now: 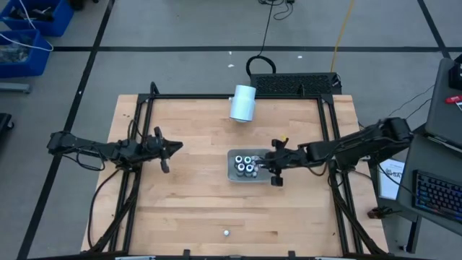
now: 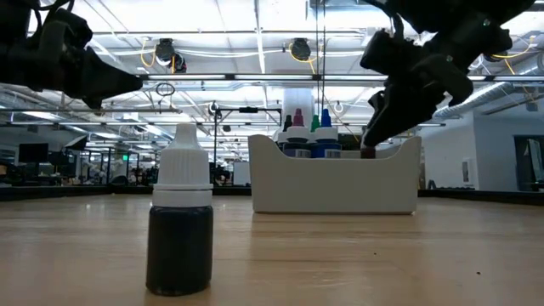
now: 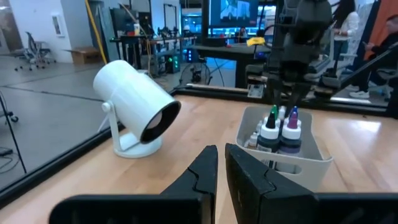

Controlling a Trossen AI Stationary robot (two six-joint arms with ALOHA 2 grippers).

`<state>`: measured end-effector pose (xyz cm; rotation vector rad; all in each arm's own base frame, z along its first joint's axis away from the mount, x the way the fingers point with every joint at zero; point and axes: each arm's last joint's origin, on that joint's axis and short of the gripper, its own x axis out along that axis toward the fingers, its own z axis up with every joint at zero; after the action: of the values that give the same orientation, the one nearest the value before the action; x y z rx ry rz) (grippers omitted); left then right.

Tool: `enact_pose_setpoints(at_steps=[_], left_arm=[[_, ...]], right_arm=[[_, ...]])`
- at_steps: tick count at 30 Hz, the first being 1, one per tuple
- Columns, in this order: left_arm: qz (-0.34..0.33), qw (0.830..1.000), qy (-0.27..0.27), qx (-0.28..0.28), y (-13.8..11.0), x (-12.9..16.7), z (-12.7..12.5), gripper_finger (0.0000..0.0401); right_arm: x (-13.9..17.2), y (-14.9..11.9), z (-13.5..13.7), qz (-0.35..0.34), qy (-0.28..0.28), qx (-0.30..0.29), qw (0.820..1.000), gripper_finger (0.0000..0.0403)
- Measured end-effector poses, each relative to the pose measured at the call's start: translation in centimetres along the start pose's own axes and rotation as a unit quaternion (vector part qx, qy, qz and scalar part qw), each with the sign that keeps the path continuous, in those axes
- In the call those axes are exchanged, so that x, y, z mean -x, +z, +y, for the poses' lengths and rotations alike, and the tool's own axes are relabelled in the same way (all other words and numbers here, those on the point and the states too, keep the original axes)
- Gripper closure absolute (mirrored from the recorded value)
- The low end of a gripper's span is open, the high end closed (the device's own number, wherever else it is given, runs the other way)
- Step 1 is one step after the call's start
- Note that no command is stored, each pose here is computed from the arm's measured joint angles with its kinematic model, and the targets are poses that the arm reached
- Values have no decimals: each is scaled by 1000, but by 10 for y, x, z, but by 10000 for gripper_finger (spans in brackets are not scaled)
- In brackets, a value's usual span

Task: Pick & Place food coloring
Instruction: Put the small red food coloring bottle into the gray bin

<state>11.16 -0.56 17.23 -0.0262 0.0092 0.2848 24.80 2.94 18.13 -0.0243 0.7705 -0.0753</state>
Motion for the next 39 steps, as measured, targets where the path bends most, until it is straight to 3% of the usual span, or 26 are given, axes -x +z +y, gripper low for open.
enact_pose_setpoints(at_steps=[15,24,39], left_arm=[[-8,1000,0,7,2,0,0,366],[-11,1000,0,7,2,0,0,366],[-12,1000,4,0,2,0,0,366]], right_arm=[[-11,-7,3,29,22,12,999,353],[-29,-8,6,10,23,11,1000,353],[-27,-13,4,39,16,13,999,353]])
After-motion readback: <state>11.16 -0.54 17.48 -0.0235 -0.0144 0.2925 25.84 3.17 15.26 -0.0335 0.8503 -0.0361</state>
